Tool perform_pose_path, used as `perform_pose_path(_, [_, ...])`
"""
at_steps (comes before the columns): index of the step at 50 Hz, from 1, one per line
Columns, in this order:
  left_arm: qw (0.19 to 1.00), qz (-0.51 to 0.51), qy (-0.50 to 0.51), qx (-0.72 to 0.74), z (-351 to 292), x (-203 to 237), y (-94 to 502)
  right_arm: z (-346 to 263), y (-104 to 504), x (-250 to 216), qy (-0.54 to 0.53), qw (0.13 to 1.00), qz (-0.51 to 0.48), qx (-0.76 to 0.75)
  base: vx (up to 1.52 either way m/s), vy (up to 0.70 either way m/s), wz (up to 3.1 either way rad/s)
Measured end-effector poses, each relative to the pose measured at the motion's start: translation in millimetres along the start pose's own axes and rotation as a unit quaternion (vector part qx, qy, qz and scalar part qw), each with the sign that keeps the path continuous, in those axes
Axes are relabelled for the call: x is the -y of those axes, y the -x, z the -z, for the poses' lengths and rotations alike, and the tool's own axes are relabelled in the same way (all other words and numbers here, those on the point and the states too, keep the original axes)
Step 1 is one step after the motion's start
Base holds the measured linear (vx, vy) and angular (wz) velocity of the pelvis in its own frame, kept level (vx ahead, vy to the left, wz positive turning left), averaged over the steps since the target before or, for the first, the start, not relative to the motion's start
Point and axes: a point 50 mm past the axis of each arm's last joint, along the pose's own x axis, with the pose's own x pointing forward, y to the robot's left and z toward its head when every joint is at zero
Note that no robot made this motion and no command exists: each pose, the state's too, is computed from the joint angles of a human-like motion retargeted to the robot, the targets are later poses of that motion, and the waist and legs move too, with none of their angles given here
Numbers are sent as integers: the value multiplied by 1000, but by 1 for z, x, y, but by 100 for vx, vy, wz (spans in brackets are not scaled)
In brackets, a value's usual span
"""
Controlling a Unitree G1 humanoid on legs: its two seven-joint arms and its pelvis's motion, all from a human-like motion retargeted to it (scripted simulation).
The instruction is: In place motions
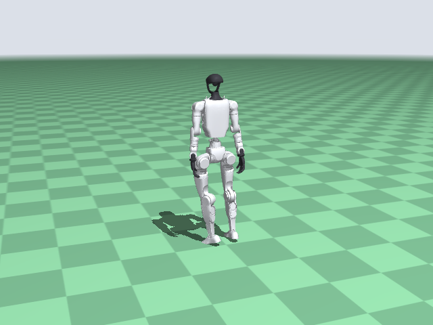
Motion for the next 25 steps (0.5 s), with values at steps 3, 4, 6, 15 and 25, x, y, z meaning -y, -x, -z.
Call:
perform_pose_path(3, [1000,-6,-1,-3,2,-3,0,-20,2,-3,18,999,6,38,0,0,0])
perform_pose_path(4, [1000,-7,1,-4,2,-3,0,-25,2,-3,26,998,9,49,0,0,0])
perform_pose_path(6, [1000,-6,6,-5,3,-4,0,-35,4,-4,45,997,18,66,0,0,0])
perform_pose_path(15, [1000,3,20,5,-5,-2,0,-43,6,-2,88,993,22,82,0,0,0])
perform_pose_path(25, [1000,18,-4,12,-6,0,0,-16,3,7,41,998,21,32,-1,0,2])
